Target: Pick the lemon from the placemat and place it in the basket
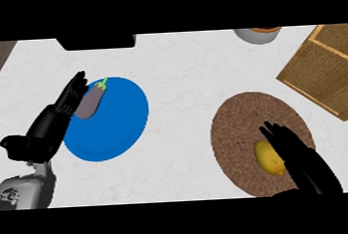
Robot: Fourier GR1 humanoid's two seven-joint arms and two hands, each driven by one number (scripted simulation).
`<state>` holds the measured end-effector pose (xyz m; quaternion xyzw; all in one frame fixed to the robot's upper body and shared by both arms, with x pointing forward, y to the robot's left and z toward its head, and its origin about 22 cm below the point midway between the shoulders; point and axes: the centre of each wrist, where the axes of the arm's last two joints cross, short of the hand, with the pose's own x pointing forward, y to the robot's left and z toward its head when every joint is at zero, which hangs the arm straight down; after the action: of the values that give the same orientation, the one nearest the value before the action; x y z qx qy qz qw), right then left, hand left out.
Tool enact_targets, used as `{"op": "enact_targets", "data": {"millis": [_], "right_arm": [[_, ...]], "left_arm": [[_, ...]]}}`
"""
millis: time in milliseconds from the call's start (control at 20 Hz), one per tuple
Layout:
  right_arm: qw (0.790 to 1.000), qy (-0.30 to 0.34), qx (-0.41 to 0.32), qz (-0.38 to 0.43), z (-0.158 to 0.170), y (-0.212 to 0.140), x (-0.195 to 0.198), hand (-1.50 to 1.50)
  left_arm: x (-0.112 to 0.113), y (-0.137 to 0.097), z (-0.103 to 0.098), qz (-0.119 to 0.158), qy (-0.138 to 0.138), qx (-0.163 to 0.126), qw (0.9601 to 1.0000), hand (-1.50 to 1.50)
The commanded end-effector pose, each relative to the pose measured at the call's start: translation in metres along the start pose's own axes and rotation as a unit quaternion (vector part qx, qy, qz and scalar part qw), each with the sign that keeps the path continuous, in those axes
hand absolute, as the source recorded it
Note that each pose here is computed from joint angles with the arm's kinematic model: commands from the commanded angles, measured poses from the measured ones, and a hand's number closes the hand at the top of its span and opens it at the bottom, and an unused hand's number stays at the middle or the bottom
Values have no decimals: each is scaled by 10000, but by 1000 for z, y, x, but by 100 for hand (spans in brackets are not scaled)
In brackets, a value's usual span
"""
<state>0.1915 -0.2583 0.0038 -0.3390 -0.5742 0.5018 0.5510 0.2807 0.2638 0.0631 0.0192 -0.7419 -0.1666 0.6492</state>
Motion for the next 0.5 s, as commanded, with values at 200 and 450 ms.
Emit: {"op": "enact_targets", "data": {"millis": [200, 450], "right_arm": [[9988, -79, 477, 56, -11, 9, 6, -150], [9970, -219, 657, 332, -22, 25, -15, 150]], "left_arm": [[-3, -6, 2, -25, -11, 68, 10000, 0], [-15, 1, -7, -20, -54, -8, 10000, 0]]}}
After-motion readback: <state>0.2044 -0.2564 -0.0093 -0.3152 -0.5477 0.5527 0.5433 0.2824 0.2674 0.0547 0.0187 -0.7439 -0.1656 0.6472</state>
